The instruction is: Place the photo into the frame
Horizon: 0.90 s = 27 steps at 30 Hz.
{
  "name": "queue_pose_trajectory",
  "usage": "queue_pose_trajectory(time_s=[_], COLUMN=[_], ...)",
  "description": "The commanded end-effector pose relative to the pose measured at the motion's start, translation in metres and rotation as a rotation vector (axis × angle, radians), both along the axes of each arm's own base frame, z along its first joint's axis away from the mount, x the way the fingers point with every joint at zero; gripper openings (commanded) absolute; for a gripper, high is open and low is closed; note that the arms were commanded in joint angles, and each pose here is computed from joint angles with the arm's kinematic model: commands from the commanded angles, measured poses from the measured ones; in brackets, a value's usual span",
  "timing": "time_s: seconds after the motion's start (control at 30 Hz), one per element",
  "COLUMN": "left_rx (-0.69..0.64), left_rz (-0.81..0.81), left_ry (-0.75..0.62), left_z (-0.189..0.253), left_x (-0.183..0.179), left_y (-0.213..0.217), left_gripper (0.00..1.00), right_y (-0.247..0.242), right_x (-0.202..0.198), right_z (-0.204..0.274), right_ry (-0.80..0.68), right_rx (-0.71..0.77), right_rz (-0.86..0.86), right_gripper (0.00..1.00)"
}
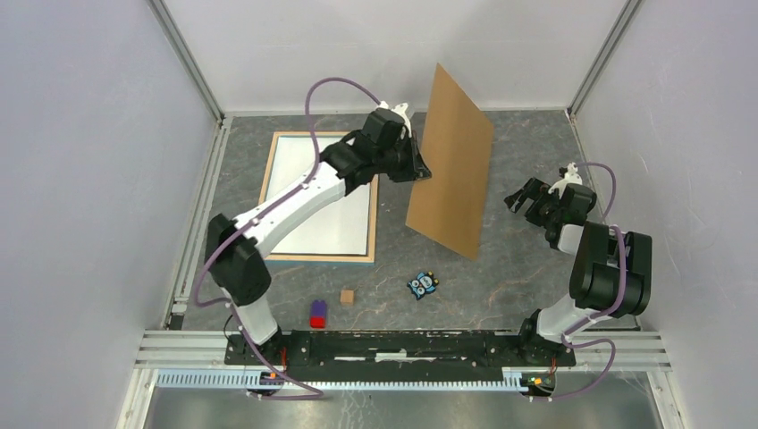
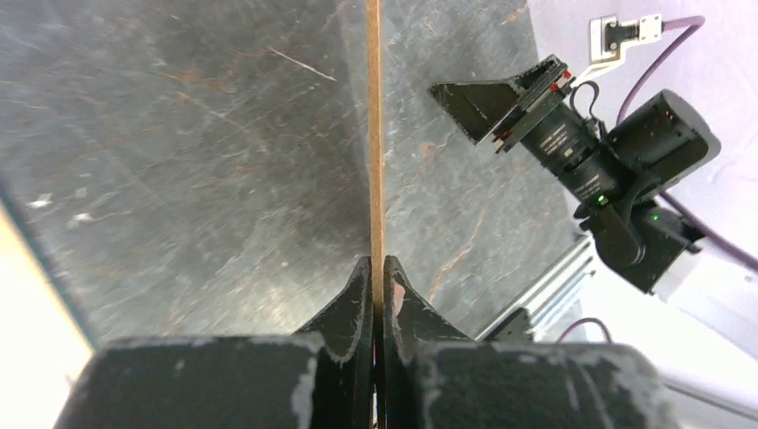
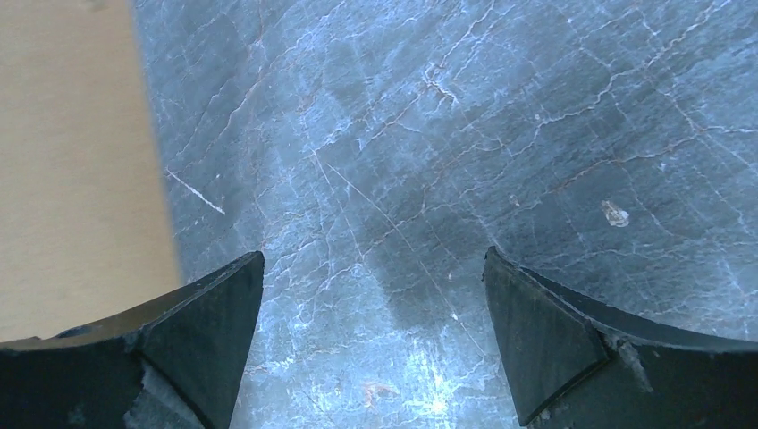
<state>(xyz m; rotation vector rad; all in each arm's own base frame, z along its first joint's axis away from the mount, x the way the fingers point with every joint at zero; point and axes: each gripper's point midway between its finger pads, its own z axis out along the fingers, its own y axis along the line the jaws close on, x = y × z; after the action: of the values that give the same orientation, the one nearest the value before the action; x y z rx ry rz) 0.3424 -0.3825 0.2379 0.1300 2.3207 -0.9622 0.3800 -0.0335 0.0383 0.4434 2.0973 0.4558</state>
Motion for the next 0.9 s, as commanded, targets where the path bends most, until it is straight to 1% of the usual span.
queue_pose_trajectory(time_s=[0.0,0.13,0.27,0.33,0.43,0.53,0.67,0.73,0.77,0.87], left_rx=[0.159,0.265,0.334,0.405,0.558,0.76,1.001,1.133,1.176,1.26], left_rz=[0.002,0.106,0.192,0.244,0.345,0.447,0.522,0.542,0.54,0.508], left_ry=[-0.206,-0.286,-0.369,-0.401,-0.428,-0.434,-0.432,-0.418,-0.408,-0.369], left_z=[0.073,0.114,0.154,0.166,0.171,0.17,0.168,0.164,0.16,0.14], left_x=[-0.019,-0.029,-0.04,-0.045,-0.051,-0.059,-0.065,-0.062,-0.06,-0.046], left_y=[0.054,0.1,0.143,0.169,0.215,0.263,0.304,0.315,0.316,0.305], left_gripper=[0.02,0.02,0.02,0.02,0.02,0.02,0.02,0.02,0.02,0.02], right_y=[0.0,0.001,0.004,0.006,0.008,0.01,0.013,0.013,0.013,0.013], right_x=[0.001,0.001,0.001,0.001,0.001,0.001,0.002,0.002,0.003,0.003], right_z=[0.008,0.007,0.006,0.006,0.005,0.003,0.002,0.001,0.002,0.001], right_ry=[-0.037,-0.038,-0.04,-0.043,-0.047,-0.048,-0.048,-0.046,-0.046,-0.045], right_rx=[0.003,0.011,0.03,0.043,0.062,0.075,0.089,0.092,0.09,0.092], right_rz=[0.007,0.007,0.013,0.016,0.019,0.023,0.029,0.03,0.031,0.03], right_gripper=[0.98,0.98,0.98,0.98,0.98,0.98,0.98,0.98,0.98,0.98])
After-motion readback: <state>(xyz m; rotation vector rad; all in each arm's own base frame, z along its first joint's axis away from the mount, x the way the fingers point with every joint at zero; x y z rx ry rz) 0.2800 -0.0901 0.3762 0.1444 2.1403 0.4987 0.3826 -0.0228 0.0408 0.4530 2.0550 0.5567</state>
